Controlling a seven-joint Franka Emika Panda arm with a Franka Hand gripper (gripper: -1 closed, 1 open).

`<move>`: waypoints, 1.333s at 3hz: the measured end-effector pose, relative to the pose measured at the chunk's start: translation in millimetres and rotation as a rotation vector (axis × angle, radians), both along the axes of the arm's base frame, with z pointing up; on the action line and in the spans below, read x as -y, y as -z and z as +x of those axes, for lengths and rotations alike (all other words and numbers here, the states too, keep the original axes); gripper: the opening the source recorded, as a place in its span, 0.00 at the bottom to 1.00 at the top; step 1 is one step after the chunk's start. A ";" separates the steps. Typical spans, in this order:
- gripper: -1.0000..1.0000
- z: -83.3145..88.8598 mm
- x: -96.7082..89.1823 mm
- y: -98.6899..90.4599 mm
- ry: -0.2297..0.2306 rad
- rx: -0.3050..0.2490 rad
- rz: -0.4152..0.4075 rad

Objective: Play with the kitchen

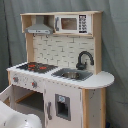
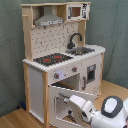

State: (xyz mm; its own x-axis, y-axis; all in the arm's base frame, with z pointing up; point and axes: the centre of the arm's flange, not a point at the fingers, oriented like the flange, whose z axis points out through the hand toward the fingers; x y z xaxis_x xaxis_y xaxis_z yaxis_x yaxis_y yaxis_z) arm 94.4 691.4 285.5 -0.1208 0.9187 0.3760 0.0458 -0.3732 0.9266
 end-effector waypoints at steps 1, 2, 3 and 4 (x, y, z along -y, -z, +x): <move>1.00 1.5 3.9 14.4 0.034 -0.038 0.105; 1.00 5.6 10.7 22.0 0.080 -0.078 0.214; 1.00 13.6 21.5 31.1 0.136 -0.102 0.307; 1.00 24.8 38.2 44.2 0.194 -0.115 0.379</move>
